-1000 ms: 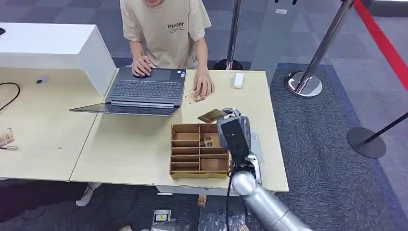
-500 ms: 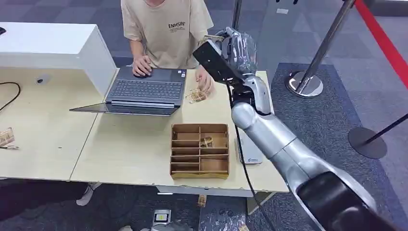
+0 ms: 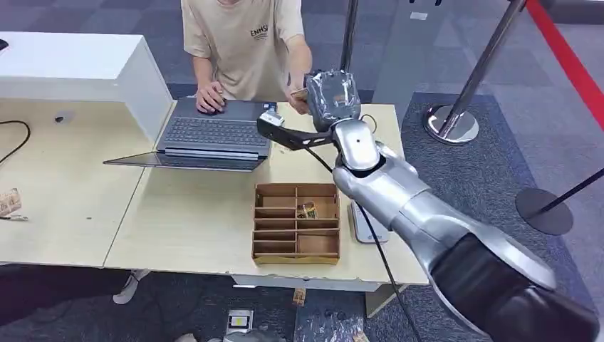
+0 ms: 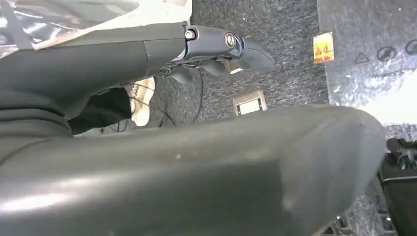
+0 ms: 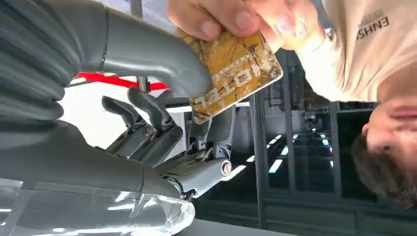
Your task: Pass the card to the sensor for recognition and then transmit it.
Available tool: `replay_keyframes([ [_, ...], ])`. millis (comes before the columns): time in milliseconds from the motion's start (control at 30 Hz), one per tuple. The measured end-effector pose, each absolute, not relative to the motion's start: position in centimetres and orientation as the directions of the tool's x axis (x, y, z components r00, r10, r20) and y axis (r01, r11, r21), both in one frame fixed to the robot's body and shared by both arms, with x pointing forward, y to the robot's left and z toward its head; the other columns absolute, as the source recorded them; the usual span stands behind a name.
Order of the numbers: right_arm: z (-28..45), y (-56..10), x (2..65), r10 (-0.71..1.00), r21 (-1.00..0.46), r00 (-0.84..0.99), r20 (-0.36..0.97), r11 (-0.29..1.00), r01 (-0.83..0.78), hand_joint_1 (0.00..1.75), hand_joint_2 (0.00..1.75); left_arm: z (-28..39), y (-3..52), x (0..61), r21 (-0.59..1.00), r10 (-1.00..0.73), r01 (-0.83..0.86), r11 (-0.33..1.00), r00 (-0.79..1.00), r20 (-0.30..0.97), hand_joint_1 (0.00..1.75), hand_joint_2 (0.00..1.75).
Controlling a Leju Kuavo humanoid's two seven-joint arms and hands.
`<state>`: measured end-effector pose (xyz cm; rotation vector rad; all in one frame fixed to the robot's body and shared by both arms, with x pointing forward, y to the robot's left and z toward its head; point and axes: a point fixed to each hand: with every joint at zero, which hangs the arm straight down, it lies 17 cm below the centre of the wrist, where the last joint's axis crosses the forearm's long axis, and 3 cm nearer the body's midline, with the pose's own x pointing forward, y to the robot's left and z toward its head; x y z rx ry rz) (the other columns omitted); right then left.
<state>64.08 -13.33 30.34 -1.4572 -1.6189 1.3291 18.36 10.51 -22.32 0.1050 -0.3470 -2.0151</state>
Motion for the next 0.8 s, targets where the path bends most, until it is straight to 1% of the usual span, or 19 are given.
replay_keyframes([
  [67, 30.3, -13.2, 64.0, 0.954, -0.923, -0.242, -0.178, -0.076, 0.378, 0.0, 1.75, -22.3, 10.6, 18.3, 0.284, -0.887, 0.862, -0.42, -0.457, 0.073, 0.0, 0.0],
  [100, 30.3, -13.1, 63.9, 0.953, -0.923, -0.248, -0.172, -0.068, 0.379, 0.0, 0.0, -22.3, 10.6, 18.3, 0.284, -0.886, 0.861, -0.422, -0.458, 0.072, 0.0, 0.0],
  [167, 30.2, -13.0, 63.9, 0.953, -0.924, -0.26, -0.154, -0.046, 0.38, 0.0, 0.0, -22.3, 10.6, 18.3, 0.284, -0.886, 0.861, -0.422, -0.458, 0.072, 0.0, 0.0],
  [233, 30.4, -12.8, 63.7, 0.952, -0.926, -0.293, -0.095, 0.023, 0.376, 0.0, 0.0, -22.3, 10.6, 18.3, 0.283, -0.886, 0.861, -0.422, -0.457, 0.071, 0.0, 0.0],
  [300, 31.0, -12.9, 63.6, 0.948, -0.92, -0.319, -0.004, 0.122, 0.372, 0.0, 0.0, -22.3, 10.7, 18.3, 0.283, -0.887, 0.861, -0.421, -0.457, 0.07, 0.0, 0.0],
  [367, 31.4, -13.1, 63.6, 0.94, -0.911, -0.335, 0.061, 0.19, 0.365, 0.0, 0.0, -22.3, 10.8, 18.4, 0.283, -0.889, 0.862, -0.421, -0.454, 0.064, 0.0, 0.0],
  [400, 31.4, -13.2, 63.6, 0.928, -0.901, -0.35, 0.123, 0.252, 0.352, 0.0, 0.0, -22.4, 10.9, 18.4, 0.283, -0.89, 0.862, -0.42, -0.452, 0.056, 0.0, 0.0],
  [433, 31.4, -13.4, 63.5, 0.905, -0.879, -0.368, 0.213, 0.342, 0.332, 0.0, 0.0, -22.4, 11.0, 18.5, 0.281, -0.891, 0.862, -0.421, -0.451, 0.049, 0.0, 0.0],
  [500, 30.8, -13.6, 63.0, 0.83, -0.813, -0.403, 0.386, 0.513, 0.277, 0.0, 0.0, -22.3, 11.1, 18.6, 0.282, -0.893, 0.862, -0.422, -0.449, 0.037, 0.0, 0.0],
  [600, 28.8, -13.9, 62.1, 0.676, -0.67, -0.417, 0.608, 0.718, 0.189, 0.0, 0.0, -22.2, 11.2, 19.0, 0.287, -0.895, 0.86, -0.422, -0.446, 0.021, 0.0, 0.0],
  [733, 24.9, -14.0, 59.9, 0.434, -0.433, -0.383, 0.815, 0.896, 0.095, 0.0, 0.0, -22.2, 11.3, 19.4, 0.304, -0.902, 0.859, -0.412, -0.432, 0.001, 0.0, 0.0],
  [800, 22.2, -14.1, 58.4, 0.273, -0.273, -0.331, 0.903, 0.961, 0.048, 0.0, 0.0, -22.1, 11.4, 19.8, 0.318, -0.908, 0.859, -0.401, -0.419, -0.012, 0.0, 0.0],
])
